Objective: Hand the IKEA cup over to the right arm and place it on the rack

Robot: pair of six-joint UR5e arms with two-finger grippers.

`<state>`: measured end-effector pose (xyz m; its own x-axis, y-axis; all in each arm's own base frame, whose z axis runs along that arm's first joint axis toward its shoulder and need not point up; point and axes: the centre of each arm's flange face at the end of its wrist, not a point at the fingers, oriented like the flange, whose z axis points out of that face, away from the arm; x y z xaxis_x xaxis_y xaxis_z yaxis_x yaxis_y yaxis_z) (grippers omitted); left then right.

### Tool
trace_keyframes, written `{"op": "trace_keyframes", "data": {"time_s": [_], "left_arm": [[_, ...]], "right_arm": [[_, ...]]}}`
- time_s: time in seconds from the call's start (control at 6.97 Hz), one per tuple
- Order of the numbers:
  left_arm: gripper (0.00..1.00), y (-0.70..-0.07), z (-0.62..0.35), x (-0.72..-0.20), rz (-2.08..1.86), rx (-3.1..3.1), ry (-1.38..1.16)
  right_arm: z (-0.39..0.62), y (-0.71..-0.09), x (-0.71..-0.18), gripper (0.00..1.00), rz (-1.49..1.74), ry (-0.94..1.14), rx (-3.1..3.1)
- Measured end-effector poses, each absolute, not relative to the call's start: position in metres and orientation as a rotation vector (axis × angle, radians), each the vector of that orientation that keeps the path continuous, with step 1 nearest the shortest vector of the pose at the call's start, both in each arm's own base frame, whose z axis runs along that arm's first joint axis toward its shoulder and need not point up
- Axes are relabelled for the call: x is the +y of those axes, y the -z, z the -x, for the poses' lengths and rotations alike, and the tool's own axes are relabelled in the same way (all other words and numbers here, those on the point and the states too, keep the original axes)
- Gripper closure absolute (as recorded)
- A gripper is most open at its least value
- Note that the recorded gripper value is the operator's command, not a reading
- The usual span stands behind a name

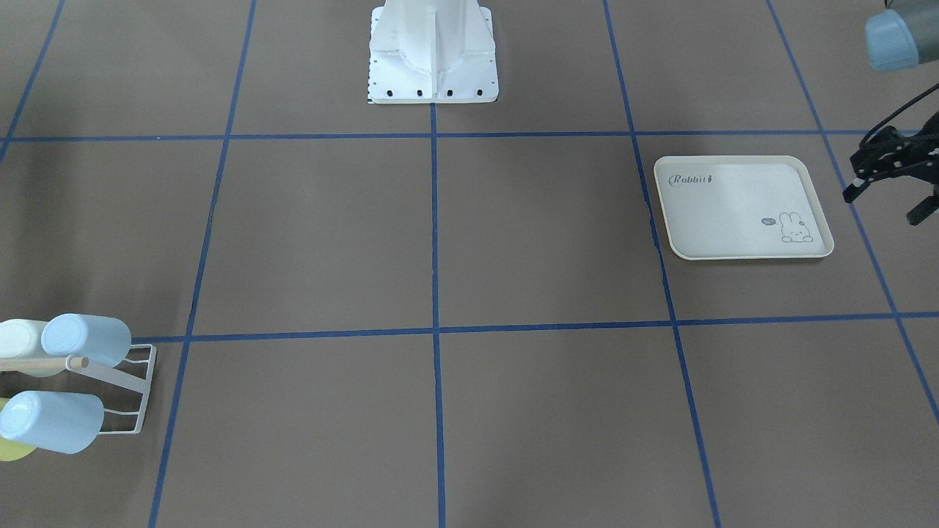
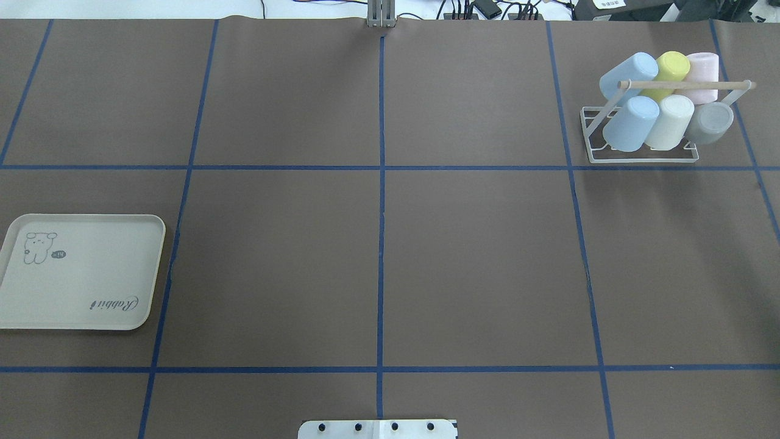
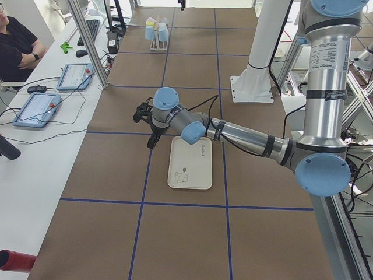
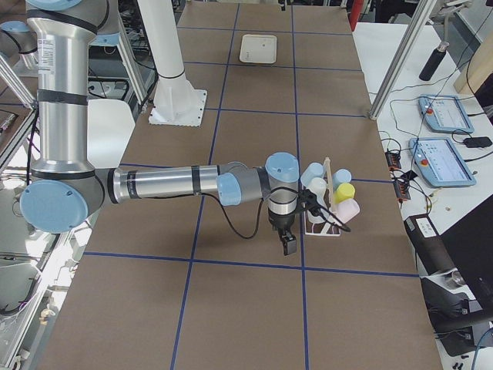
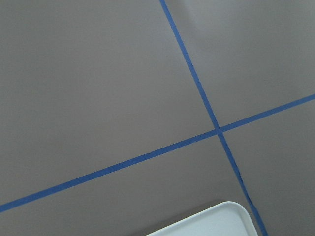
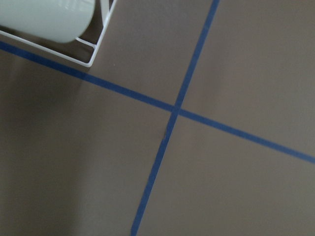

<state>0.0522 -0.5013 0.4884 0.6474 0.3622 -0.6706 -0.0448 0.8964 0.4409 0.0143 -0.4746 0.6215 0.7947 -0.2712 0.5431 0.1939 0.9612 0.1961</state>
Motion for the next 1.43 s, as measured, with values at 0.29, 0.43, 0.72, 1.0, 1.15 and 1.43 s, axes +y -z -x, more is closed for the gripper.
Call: {"op": "trace_keyframes", "data": {"time_s": [0.29,0.43,0.72,1.0,1.15,1.43], "left_arm": [[0.00,-0.525,-0.011,-0.508,-0.346,0.680,-0.267],[0.00,-0.548,0.015,-0.501,-0.319,0.650,-0.261],[0.00,-0.596,0.061,-0.464,-0.261,0.630,-0.190],[0.00,-0.616,0.076,-0.439,-0.241,0.634,-0.157],[0.00,-0.615,0.077,-0.436,-0.257,0.655,-0.160],[0.00,-0.608,0.074,-0.435,-0.295,0.712,-0.175]], "right_arm": [[-0.047,-0.653,-0.437,0.01,0.019,0.095,-0.704],[-0.055,-0.666,-0.421,0.01,0.061,0.041,-0.717],[-0.061,-0.679,-0.401,0.00,0.121,-0.082,-0.720],[-0.062,-0.667,-0.403,0.00,0.075,-0.088,-0.716],[-0.063,-0.655,-0.406,0.00,0.034,-0.074,-0.716],[-0.064,-0.623,-0.411,0.00,-0.036,-0.042,-0.719]]}}
